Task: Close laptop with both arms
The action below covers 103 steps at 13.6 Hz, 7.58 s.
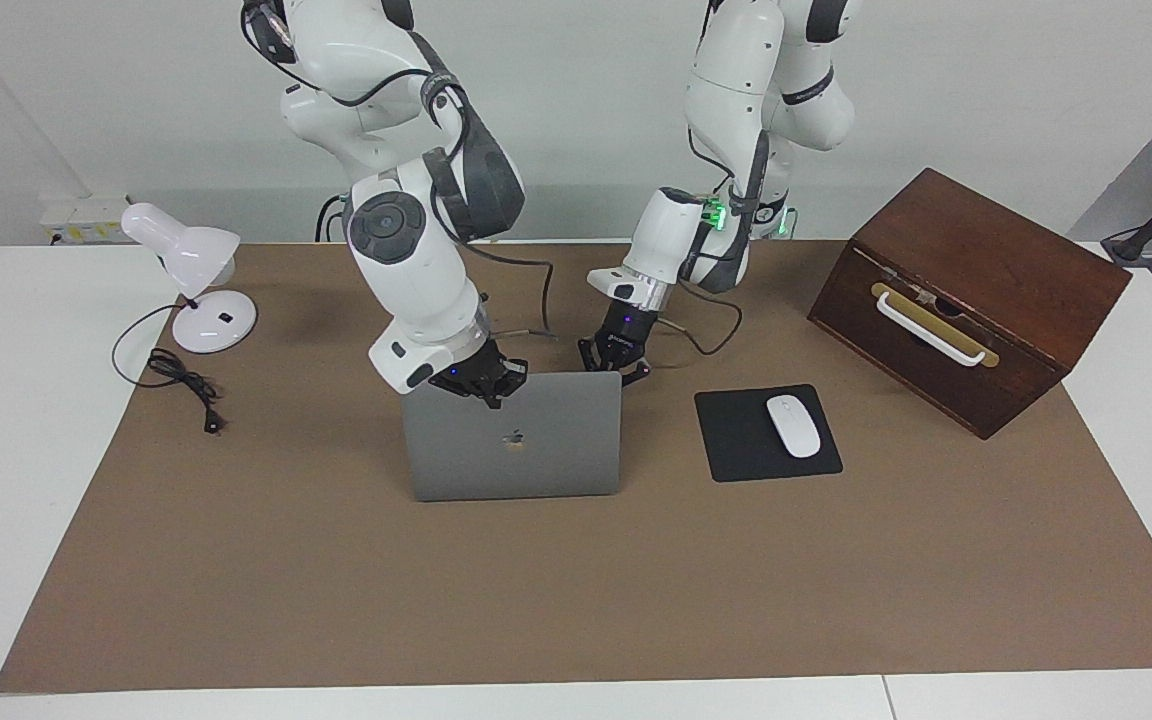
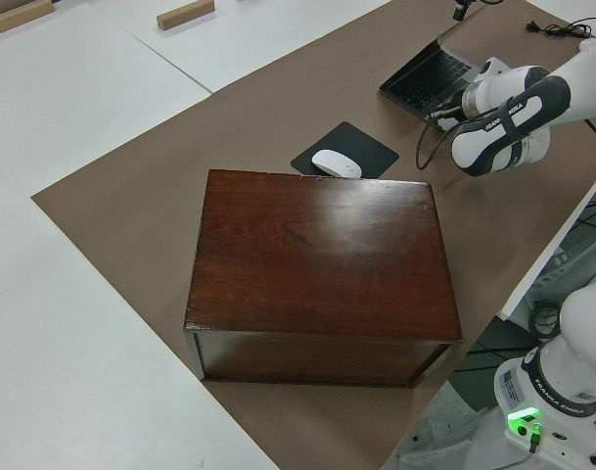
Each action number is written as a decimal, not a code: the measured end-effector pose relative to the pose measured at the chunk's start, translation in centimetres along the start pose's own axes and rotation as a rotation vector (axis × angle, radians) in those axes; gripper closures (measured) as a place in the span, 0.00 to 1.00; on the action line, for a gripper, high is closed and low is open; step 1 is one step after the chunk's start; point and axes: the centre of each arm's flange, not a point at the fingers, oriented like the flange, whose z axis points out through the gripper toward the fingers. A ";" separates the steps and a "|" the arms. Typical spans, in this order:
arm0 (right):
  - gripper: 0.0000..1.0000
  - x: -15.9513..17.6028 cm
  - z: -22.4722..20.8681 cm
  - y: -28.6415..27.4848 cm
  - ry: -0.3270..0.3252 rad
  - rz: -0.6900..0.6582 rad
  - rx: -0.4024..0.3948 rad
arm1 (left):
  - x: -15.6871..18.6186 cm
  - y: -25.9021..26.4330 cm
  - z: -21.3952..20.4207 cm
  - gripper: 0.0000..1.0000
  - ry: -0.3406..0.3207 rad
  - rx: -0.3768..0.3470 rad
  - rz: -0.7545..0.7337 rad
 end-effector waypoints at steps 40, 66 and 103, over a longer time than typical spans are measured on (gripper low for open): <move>0.99 -1.0 1.2 2.5 -0.061 0.208 0.029 | -0.9 0.3 -0.3 0.99 0.023 0.000 0.131; 0.00 -4.6 -19.0 18.7 0.231 -0.048 -0.161 | 7.2 -6.7 -22.2 0.99 -0.571 -0.025 -0.149; 0.00 -7.4 -22.5 22.9 0.124 -0.178 -0.186 | 18.0 -32.4 -32.8 0.00 -0.742 0.310 -0.437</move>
